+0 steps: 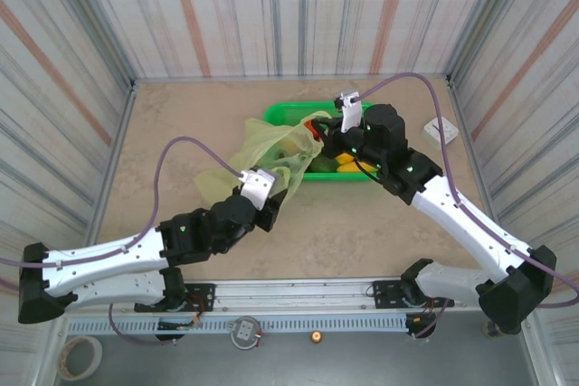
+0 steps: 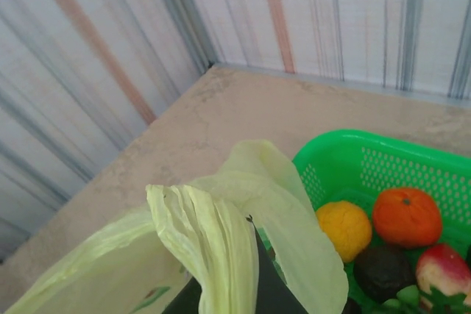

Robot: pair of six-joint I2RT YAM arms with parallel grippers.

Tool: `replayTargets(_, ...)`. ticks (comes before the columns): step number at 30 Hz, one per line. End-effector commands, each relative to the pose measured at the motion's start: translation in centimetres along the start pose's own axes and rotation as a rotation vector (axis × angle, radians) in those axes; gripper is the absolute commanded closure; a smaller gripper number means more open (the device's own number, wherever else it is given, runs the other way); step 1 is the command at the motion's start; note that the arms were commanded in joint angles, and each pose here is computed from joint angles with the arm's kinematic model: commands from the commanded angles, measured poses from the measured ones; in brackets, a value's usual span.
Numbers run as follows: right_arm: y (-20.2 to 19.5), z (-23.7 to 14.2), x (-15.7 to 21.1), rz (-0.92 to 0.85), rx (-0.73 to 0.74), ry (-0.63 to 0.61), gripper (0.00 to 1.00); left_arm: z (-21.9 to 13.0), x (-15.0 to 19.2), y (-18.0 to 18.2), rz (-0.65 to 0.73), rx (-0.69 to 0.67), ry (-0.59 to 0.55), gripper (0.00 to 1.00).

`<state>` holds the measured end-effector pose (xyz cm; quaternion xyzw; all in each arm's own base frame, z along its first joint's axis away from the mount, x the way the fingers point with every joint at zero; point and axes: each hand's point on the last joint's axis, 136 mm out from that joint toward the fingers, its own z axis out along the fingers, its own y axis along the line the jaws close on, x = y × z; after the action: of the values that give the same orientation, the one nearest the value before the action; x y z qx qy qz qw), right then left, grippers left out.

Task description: Place the fake fruits into the plastic bag and tie a complex knot

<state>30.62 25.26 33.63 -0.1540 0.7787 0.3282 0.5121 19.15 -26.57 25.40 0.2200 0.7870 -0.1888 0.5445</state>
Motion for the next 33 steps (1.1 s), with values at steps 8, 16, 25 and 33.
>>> replayTargets(8, 2.2, 1.2, -1.1, 0.265, 0.018, -0.072, 1.00, -0.5, 0.6, 4.1, -0.265, -0.106, -0.024, 0.32)
replayTargets(16, 4.1, 2.7, -1.0, 0.283, 0.006, -0.094, 1.00, -1.9, -0.6, 9.4, -0.352, -0.242, -0.068, 0.30)
replayTargets(25, 5.2, 2.8, -1.3, 0.286, -0.002, -0.112, 1.00, -3.2, -1.6, 11.9, -0.430, -0.404, -0.094, 0.27)
replayTargets(33, 5.2, 2.9, -0.6, 0.270, -0.002, -0.096, 1.00, -2.0, -3.9, 9.7, -0.433, -0.264, -0.130, 0.18)
